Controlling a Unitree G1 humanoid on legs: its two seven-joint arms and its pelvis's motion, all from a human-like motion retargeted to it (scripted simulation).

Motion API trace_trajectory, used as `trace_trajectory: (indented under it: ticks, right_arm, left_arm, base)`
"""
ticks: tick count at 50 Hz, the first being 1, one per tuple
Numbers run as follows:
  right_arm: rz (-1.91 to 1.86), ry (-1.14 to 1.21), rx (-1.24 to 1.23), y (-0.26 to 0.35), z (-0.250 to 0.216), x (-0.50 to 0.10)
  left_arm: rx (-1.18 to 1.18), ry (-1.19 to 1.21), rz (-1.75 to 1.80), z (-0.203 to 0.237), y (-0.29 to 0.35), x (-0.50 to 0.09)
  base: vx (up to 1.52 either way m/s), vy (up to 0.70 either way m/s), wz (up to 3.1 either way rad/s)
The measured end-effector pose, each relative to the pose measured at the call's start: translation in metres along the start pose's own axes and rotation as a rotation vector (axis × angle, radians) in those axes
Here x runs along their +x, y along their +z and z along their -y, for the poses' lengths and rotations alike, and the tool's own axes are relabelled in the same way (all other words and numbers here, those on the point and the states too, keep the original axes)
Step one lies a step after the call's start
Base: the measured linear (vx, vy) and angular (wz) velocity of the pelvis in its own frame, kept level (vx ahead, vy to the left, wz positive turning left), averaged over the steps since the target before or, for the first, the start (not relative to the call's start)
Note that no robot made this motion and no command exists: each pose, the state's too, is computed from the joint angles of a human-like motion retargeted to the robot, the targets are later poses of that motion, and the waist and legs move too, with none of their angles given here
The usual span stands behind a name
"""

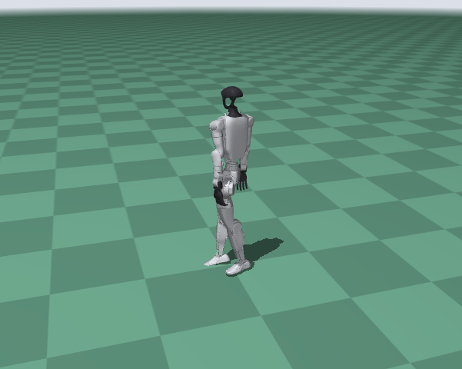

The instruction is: In place motions

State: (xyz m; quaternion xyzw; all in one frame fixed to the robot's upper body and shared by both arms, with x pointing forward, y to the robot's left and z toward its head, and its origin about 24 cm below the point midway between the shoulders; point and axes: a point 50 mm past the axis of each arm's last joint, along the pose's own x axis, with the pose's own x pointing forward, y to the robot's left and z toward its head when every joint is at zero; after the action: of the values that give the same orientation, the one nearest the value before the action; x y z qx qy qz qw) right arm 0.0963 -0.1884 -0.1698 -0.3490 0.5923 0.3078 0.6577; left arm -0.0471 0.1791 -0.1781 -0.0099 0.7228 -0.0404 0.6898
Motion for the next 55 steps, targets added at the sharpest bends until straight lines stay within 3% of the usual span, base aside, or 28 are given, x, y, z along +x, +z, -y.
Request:
trace_trajectory:
  ticks: [32,48,55]
  right_arm:
    - [-0.094,0.031,0.231,-0.032,-0.021,0.000]
    - [-0.258,0.057,0.463,-0.092,-0.063,-0.009]
    - [-0.246,0.044,0.456,-0.092,-0.059,-0.009]
  left_arm:
    - [-0.022,-0.045,-0.016,0.019,-0.002,0.002]
    - [0.014,0.009,0.047,-0.005,0.027,0.000]
    - [-0.032,0.061,0.066,-0.019,0.029,-0.002]
  base:
    - [0.03,0.02,-0.04]
    - [0.06,0.02,1.22]
    - [-0.02,-0.01,1.41]
